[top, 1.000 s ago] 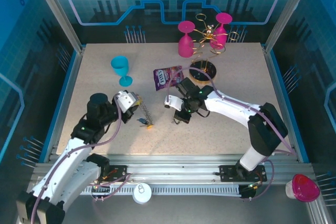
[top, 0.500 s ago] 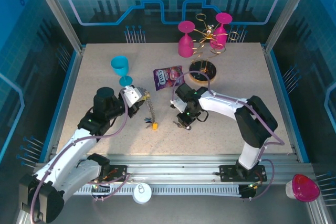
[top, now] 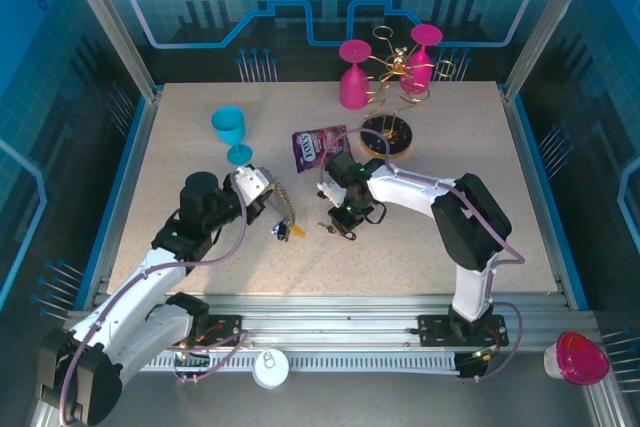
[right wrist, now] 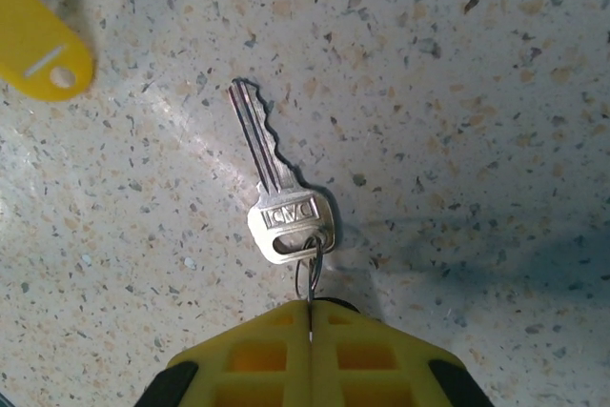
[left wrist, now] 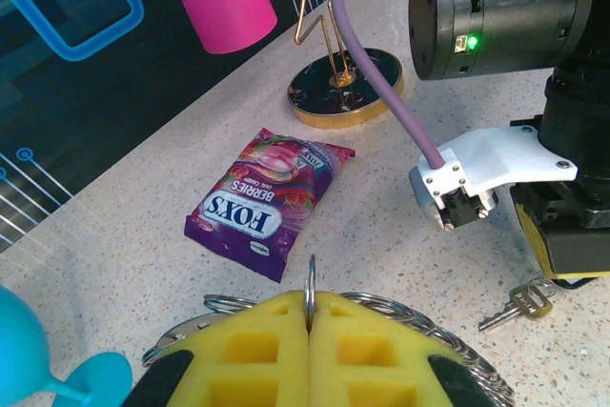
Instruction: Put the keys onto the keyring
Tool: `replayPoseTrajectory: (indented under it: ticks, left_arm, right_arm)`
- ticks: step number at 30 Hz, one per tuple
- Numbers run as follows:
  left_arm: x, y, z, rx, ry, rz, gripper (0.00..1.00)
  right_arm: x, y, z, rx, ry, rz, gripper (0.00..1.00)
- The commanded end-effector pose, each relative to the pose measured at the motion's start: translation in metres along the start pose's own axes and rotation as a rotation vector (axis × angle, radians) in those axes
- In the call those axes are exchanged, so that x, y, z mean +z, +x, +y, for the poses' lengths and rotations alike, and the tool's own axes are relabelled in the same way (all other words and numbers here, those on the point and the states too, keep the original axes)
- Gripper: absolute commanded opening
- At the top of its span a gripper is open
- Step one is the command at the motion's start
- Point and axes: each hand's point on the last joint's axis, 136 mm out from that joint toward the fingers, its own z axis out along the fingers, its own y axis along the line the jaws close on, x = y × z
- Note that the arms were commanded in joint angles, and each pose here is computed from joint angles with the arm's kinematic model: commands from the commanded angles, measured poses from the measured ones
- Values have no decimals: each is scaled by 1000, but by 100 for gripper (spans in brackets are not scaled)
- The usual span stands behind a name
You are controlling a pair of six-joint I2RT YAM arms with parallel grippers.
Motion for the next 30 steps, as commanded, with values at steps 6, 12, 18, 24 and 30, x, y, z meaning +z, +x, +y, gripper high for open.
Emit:
replayPoseTrajectory:
  ticks: [6,12,18,24,30]
  left_arm:
    - [-3,-11,3,18,-22,-54,0]
    - [-2,-10,3,16,-20,-51,0]
    - [-2,-10,3,19,-20,-50,0]
    - [-2,-9,2,20,-18,-48,0]
    - [-3,-10,2,22,-19,-50,0]
  right_arm:
    - [5,-6,-7,37,6,25,5]
    - [5,-8,-5,48,-8,17,13]
    - [9,-10,-2,56,-30,15,18]
    - [10,-11,-1,56,-41,11,18]
    - [13,-9,-2,59,-36,18,15]
